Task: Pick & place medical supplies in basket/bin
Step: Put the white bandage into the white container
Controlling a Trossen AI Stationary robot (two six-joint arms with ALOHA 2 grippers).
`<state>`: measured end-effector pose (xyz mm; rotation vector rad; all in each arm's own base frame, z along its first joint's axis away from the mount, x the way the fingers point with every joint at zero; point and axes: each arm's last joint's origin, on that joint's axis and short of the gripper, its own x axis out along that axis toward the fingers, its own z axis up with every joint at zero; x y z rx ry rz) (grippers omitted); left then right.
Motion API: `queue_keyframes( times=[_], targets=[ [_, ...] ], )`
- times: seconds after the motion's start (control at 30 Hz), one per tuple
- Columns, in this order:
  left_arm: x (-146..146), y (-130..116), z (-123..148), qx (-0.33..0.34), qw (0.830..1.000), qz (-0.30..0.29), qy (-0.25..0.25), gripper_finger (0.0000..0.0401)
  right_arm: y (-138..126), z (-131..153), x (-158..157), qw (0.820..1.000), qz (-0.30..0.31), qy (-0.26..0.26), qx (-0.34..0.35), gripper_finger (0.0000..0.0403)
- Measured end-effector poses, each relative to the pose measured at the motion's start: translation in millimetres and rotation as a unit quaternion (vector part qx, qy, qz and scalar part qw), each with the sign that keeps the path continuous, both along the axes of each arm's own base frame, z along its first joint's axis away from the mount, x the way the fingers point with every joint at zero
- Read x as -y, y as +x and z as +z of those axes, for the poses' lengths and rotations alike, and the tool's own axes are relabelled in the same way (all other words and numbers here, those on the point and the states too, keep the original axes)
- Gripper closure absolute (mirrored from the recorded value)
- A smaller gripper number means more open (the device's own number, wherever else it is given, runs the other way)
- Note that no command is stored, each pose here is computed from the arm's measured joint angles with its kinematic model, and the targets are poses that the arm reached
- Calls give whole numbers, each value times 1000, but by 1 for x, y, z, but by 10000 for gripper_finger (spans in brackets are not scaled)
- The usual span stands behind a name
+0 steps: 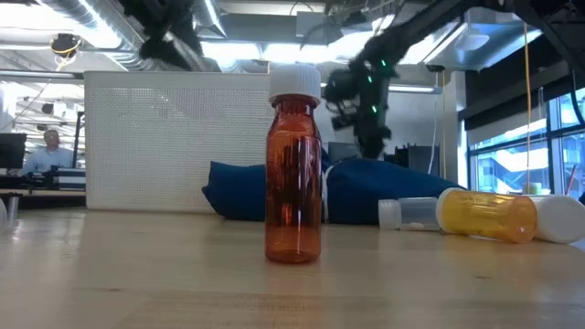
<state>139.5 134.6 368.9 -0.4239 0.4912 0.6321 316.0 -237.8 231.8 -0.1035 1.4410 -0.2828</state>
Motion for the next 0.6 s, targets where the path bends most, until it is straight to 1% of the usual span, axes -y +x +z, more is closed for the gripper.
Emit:
queue_keyframes(
  times=[0.1,0.27,0.33,0.43,0.5,0.6],
  targets=[
    [6,12,8,43,997,-51,29,127,6,37,-1,1000,-20,-19,15,273],
    [18,28,20,100,989,-90,60,129,6,112,-7,994,-57,-46,81,273],
    [23,32,23,115,985,-106,65,129,2,144,-12,989,-71,-66,113,274],
    [32,39,26,136,981,-126,59,127,-4,189,-28,975,-92,-80,187,274],
    [39,44,28,149,976,-144,60,127,-10,207,-47,962,-70,-71,255,273],
    [50,57,32,180,965,-178,71,129,-17,225,-80,941,-9,-15,339,268]
  ],
)
